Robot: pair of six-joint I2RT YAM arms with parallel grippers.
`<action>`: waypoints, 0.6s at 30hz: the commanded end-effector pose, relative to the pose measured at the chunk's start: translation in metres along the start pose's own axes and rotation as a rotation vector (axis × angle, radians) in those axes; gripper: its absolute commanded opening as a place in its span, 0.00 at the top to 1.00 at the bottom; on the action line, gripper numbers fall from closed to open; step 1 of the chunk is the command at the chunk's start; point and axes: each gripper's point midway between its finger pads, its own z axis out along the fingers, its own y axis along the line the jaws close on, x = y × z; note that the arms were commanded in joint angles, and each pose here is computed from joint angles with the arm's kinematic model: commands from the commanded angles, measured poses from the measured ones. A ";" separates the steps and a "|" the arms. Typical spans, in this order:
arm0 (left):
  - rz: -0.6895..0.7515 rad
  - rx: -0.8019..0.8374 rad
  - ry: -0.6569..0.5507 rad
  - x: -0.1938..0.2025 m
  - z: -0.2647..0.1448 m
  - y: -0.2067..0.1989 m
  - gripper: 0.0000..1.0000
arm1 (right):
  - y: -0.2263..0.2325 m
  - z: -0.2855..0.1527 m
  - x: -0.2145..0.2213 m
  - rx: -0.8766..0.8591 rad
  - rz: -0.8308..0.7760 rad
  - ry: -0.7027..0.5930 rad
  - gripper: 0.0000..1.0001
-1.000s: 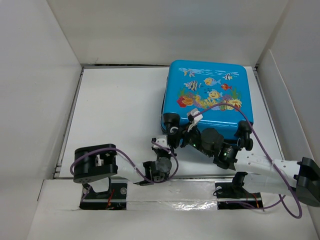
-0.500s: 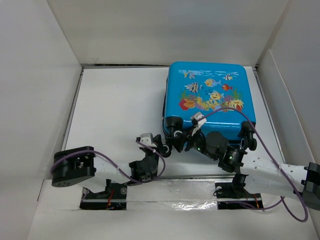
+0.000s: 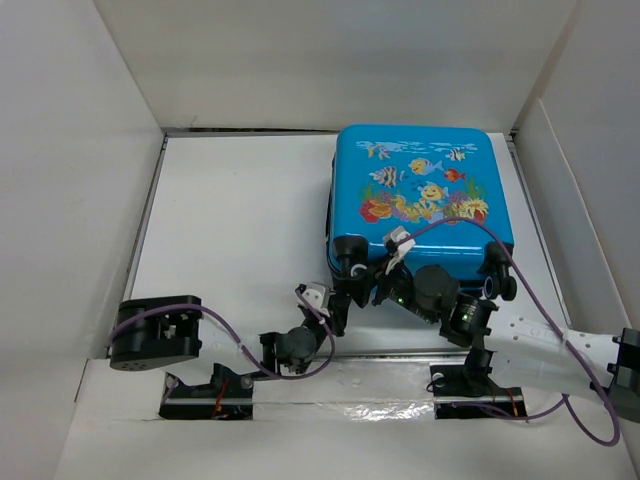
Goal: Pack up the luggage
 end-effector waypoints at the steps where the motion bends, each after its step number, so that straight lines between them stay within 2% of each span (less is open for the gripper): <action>1: -0.081 0.090 -0.050 -0.023 0.005 -0.032 0.77 | 0.024 0.003 -0.041 -0.076 0.014 -0.105 1.00; 3: -0.084 0.068 -0.064 -0.028 0.010 -0.031 0.68 | 0.025 0.004 -0.039 -0.083 0.016 -0.101 1.00; 7: -0.081 0.045 -0.073 -0.029 0.021 -0.027 0.67 | 0.029 0.005 -0.039 -0.108 0.015 -0.102 1.00; 14: -0.078 0.011 -0.103 -0.032 0.036 -0.031 0.68 | 0.040 0.005 -0.042 -0.160 0.007 -0.100 1.00; 18: -0.062 -0.017 -0.100 -0.029 0.039 -0.029 0.75 | 0.041 0.005 -0.043 -0.166 0.006 -0.107 1.00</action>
